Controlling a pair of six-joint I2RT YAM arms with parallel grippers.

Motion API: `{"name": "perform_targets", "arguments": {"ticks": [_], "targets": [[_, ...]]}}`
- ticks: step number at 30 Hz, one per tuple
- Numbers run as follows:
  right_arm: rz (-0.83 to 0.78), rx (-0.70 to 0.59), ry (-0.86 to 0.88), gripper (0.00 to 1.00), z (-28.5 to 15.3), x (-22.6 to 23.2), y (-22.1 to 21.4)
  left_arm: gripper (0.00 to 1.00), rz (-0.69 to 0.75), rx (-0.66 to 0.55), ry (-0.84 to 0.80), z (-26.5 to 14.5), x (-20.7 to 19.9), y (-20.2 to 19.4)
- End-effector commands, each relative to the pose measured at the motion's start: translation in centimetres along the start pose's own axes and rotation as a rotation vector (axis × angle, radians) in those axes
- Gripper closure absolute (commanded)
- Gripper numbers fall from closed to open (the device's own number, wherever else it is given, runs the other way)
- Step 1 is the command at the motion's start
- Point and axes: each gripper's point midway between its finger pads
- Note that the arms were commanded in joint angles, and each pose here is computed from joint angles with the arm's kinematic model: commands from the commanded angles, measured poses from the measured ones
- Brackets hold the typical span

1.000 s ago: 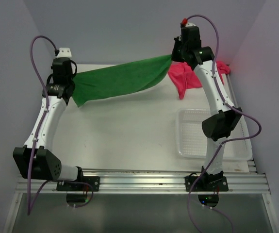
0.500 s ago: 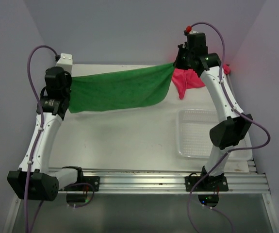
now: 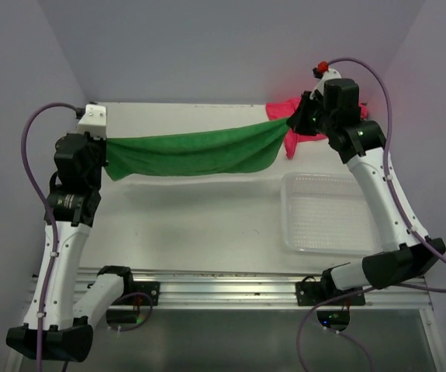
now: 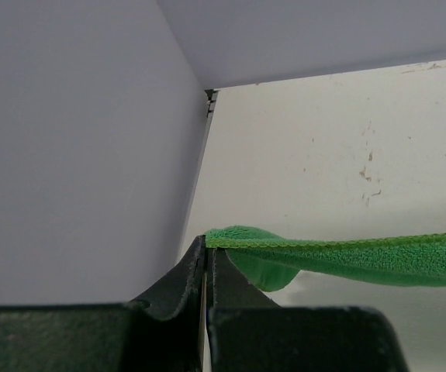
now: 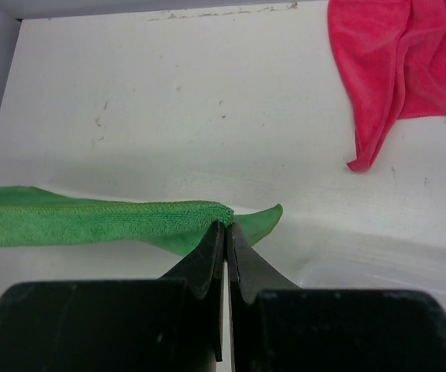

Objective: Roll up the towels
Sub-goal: Flatten the towel

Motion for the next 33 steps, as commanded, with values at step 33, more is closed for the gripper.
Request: {"name": "perform_targets", "arguments": {"ticks": [33], "targets": [[-0.005, 0.128, -0.114, 1.00, 14.0, -2.1, -3.0, 1.00, -0.011, 0.236, -0.088, 10.5, -5.5, -7.9]]}}
Point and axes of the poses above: each gripper's point midway between its finger pads, its own z axis out along the fingers, its own x axis along the line the jaws close on, y = z × x, and after that the axes turned 11 degrees about -z, right-handed
